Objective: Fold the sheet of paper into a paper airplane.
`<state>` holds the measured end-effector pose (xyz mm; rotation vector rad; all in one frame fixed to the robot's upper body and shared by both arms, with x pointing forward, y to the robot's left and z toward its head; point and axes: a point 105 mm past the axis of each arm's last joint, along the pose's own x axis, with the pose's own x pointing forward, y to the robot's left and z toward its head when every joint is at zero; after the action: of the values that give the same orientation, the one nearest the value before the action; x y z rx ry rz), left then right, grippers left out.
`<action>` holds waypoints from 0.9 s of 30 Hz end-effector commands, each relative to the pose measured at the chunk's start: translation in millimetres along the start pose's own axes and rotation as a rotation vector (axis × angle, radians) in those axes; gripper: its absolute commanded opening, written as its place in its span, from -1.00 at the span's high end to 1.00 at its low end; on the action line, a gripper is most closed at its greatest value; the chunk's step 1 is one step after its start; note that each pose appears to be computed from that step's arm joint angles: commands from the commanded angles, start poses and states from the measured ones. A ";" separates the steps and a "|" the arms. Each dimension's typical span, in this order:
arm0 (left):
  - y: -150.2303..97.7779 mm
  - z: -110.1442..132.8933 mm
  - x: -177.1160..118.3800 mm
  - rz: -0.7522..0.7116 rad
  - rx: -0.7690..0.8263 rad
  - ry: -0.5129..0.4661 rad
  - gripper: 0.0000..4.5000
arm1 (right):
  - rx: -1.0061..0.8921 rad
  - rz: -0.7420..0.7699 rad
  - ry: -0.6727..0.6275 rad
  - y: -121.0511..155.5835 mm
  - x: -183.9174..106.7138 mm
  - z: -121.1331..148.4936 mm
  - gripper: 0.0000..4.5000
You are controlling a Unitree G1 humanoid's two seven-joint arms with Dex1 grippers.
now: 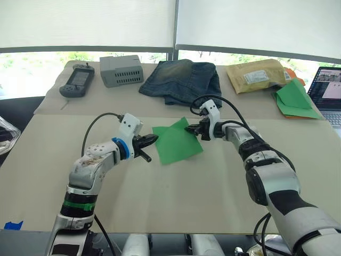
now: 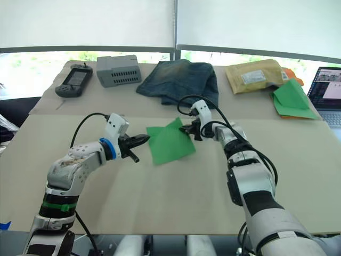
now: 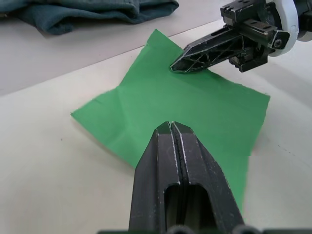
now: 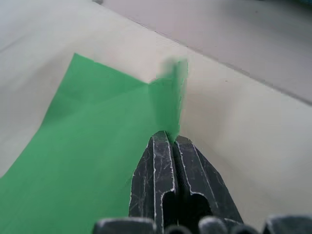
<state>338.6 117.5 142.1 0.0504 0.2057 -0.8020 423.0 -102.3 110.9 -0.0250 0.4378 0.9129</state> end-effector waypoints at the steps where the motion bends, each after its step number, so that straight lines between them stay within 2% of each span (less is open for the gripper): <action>1: -10.3 21.5 -6.2 -0.071 0.061 -0.087 1.00 | 0.029 -0.002 -0.020 2.8 -20.6 2.0 0.98; 6: -29.7 13.2 0.7 -0.162 0.134 -0.055 1.00 | 0.142 -0.013 -0.057 28.1 -50.2 -9.8 0.98; 12: -57.3 -3.0 11.7 -0.288 0.183 -0.016 1.00 | 0.182 -0.098 -0.002 43.0 -73.7 -37.4 0.98; 15: -63.3 -12.7 20.3 -0.314 0.203 0.011 1.00 | 0.204 -0.098 0.002 51.1 -76.6 -42.3 0.98; 20: -74.6 -49.6 38.4 -0.338 0.210 0.092 1.00 | 0.239 -0.120 -0.021 53.4 -75.4 -42.4 0.98; 27: -74.8 -73.1 47.0 -0.339 0.177 0.134 1.00 | 0.249 -0.161 -0.027 52.3 -83.6 -47.2 0.98</action>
<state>305.6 41.2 68.8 0.2337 0.2618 -1.1480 322.0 -137.2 96.1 0.1896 0.5620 0.7086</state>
